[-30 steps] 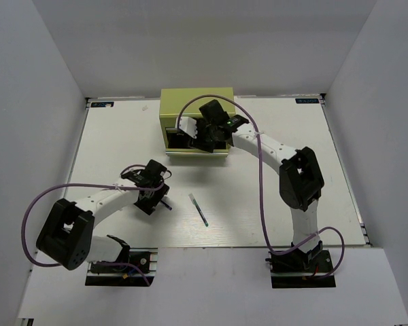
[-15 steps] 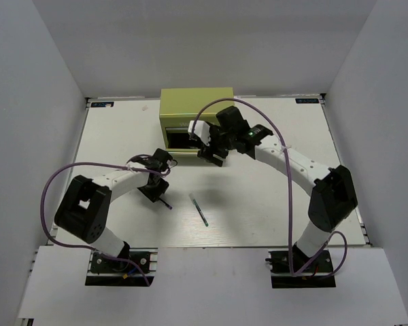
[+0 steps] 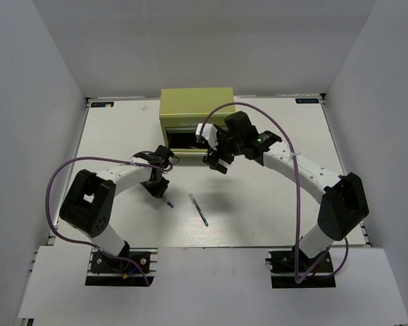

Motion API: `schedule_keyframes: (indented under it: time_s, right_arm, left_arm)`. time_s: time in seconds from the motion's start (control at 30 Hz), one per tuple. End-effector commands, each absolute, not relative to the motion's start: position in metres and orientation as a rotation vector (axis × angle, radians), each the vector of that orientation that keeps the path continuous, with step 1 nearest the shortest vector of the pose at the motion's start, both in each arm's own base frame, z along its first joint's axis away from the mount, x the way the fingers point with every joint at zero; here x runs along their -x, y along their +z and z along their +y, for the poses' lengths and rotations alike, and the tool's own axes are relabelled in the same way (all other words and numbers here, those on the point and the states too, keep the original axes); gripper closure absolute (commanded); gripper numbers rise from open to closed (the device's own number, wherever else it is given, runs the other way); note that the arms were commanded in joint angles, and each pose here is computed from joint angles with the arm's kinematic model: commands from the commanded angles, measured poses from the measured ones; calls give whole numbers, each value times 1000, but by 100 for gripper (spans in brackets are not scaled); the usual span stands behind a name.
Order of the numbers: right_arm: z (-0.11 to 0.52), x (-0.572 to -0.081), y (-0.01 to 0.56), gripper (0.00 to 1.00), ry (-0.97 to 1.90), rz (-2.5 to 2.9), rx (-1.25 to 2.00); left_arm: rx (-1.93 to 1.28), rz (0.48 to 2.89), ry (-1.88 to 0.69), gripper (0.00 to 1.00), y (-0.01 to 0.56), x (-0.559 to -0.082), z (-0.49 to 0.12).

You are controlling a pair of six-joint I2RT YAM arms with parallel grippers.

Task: Sort the stationery into containers
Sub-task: Pick up the pen from the center of the board, then place the pen in the drawer.

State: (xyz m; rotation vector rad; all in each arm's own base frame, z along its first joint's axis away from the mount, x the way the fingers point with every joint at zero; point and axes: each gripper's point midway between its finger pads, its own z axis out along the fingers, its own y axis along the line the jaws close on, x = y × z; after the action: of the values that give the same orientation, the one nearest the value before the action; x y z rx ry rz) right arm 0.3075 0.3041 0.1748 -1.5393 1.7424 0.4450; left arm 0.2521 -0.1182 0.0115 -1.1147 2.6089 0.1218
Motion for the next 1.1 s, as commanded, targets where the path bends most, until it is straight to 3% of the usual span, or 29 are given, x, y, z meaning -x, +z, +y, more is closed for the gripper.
schedule_keyframes:
  time_s: [0.0,0.13,0.27,0.4,0.43,0.53,0.7,0.93,1.07]
  right_arm:
    - [304,-308,190,10,476,1711,1478]
    - [296,-309,184,10,487,1772,1426]
    - [289,-307,176,10,561,1838,1398]
    - [285,-306,179,43,575,1834,1383]
    - [284,-307,179,64,575,1834,1378]
    - [281,-308,183,93,574,1829,1364]
    - [275,-308,186,93,573,1836,1325]
    - [269,-307,189,92,584,1853,1287]
    - [264,-307,187,86,573,1855,1274]
  left_arm:
    - [1113,2642,89,89,-5,-248,-123]
    - [1057,2578,-67,100,19,-268,-138]
    - [992,2482,-300,100,63,-300,-164]
    - [957,2375,-492,100,103,-326,-184]
    - [966,2333,-559,100,117,-334,-191]
    - [1010,2259,-671,100,136,-346,-203]
    - [1108,2097,-850,100,171,-372,-217]
    - [1266,1964,-941,100,176,-410,-235]
    - [1341,1928,-939,100,168,-425,-238]
